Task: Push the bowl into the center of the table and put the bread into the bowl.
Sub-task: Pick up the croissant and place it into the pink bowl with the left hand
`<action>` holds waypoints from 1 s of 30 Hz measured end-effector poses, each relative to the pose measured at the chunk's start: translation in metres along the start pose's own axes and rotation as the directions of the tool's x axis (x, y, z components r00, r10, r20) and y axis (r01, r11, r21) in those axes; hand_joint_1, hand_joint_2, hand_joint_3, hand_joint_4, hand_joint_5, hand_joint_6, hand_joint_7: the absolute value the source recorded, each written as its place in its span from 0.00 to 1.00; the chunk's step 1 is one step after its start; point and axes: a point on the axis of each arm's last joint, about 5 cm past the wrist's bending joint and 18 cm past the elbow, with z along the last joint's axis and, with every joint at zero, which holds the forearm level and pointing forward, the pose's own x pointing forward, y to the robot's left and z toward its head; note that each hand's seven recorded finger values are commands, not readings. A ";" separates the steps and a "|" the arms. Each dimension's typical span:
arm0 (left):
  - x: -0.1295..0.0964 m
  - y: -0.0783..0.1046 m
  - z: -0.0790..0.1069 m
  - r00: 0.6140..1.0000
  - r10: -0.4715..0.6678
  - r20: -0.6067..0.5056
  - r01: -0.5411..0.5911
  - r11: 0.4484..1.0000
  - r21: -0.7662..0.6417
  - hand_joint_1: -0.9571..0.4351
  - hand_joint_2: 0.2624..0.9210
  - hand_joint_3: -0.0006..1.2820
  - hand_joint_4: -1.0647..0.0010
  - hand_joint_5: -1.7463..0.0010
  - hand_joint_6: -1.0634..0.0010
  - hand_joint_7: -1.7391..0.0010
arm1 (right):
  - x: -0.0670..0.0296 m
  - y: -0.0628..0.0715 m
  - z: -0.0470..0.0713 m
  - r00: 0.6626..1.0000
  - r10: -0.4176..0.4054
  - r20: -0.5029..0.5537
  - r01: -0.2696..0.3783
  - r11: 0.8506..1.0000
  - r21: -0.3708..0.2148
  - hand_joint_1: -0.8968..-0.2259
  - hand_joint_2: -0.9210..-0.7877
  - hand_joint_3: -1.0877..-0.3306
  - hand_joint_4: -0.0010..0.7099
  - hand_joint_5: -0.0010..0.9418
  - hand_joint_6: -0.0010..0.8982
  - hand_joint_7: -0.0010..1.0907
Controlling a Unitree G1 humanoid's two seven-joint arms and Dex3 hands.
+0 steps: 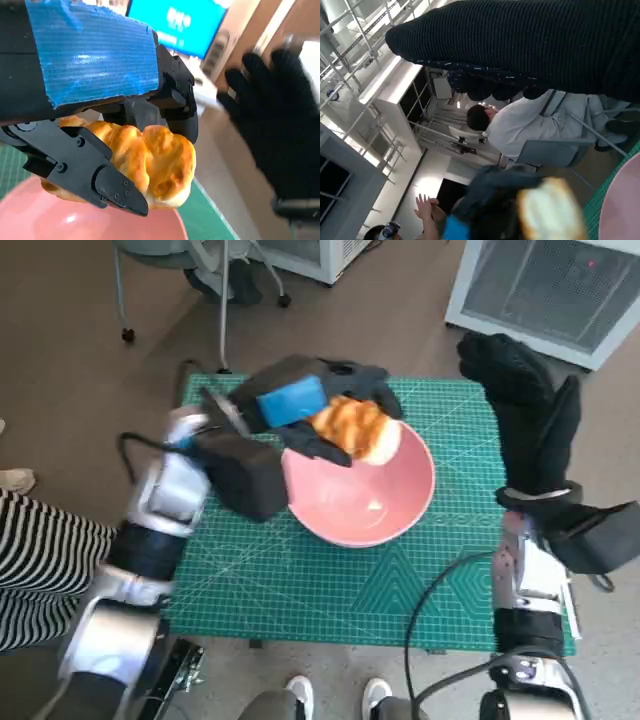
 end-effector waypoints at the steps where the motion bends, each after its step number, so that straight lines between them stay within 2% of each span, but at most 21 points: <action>1: 0.003 -0.002 -0.001 1.000 -0.013 -0.006 0.013 1.000 -0.002 0.69 1.00 0.05 0.32 0.35 0.45 0.31 | 0.0000 0.000 0.000 1.000 -0.001 0.000 0.001 1.000 0.000 0.25 0.00 0.57 0.26 0.00 0.11 0.38; 10: 0.018 -0.020 -0.008 0.993 -0.106 -0.059 0.107 0.994 0.017 0.69 1.00 0.07 0.34 0.34 0.48 0.29 | -0.0017 0.000 0.000 1.000 -0.008 -0.001 0.008 1.000 -0.001 0.24 0.00 0.57 0.26 0.00 0.11 0.38; 22: 0.024 -0.044 -0.020 0.966 -0.196 -0.168 0.207 0.977 0.049 0.69 1.00 0.08 0.36 0.32 0.47 0.29 | -0.0034 0.000 0.000 1.000 -0.018 -0.006 0.018 1.000 -0.001 0.24 0.00 0.57 0.26 0.00 0.10 0.38; 25: 0.024 -0.047 -0.021 0.961 -0.205 -0.184 0.217 0.975 0.048 0.69 1.00 0.11 0.41 0.30 0.52 0.26 | -0.0034 0.000 0.000 1.000 -0.019 -0.006 0.019 1.000 -0.002 0.24 0.00 0.57 0.27 0.00 0.10 0.38; 27: 0.024 -0.048 -0.022 0.959 -0.209 -0.189 0.222 0.974 0.047 0.60 1.00 0.16 0.47 0.42 0.55 0.22 | -0.0034 0.000 0.000 1.000 -0.019 -0.006 0.019 1.000 -0.002 0.24 0.00 0.57 0.27 0.00 0.10 0.38; 28: 0.024 -0.048 -0.022 0.958 -0.214 -0.192 0.227 0.973 0.050 0.56 0.98 0.16 0.51 0.56 0.62 0.27 | -0.0034 0.000 0.000 1.000 -0.019 -0.006 0.019 1.000 -0.002 0.24 0.00 0.58 0.27 0.00 0.10 0.38; 29: 0.024 -0.048 -0.022 0.957 -0.216 -0.194 0.230 0.972 0.052 0.55 0.98 0.13 0.53 0.69 0.65 0.44 | -0.0034 0.000 0.000 1.000 -0.019 -0.006 0.019 1.000 -0.002 0.24 0.00 0.57 0.27 0.00 0.10 0.38; 30: 0.024 -0.049 -0.022 0.956 -0.218 -0.195 0.233 0.971 0.054 0.53 0.98 0.11 0.55 0.75 0.66 0.52 | -0.0034 0.000 0.000 1.000 -0.019 -0.006 0.019 1.000 -0.002 0.24 0.00 0.57 0.27 0.00 0.10 0.38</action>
